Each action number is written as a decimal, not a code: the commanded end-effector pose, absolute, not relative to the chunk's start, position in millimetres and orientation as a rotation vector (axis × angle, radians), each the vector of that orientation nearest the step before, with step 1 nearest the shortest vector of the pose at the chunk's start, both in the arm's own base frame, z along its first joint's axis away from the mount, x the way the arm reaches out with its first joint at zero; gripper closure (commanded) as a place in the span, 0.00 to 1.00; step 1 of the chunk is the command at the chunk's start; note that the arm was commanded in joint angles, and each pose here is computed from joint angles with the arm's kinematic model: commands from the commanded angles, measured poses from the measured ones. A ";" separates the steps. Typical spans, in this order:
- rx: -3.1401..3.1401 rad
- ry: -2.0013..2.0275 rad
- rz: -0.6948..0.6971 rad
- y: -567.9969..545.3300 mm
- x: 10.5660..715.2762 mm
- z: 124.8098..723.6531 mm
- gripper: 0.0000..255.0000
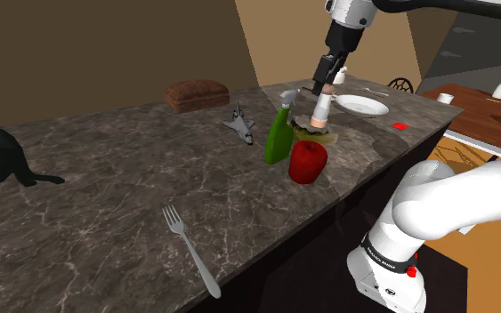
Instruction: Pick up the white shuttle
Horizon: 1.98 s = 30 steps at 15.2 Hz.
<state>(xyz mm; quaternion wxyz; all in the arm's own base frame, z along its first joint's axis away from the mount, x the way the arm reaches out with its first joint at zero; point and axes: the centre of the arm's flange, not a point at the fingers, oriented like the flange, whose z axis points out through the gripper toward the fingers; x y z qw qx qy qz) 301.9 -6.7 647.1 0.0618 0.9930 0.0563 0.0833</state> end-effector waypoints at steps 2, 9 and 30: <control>3.014 0.133 0.242 -5.7 314.8 641.4 0.00; 3.081 -0.131 0.173 -5.3 404.0 599.2 0.00; 3.136 -0.870 -0.030 -58.0 621.2 456.1 0.00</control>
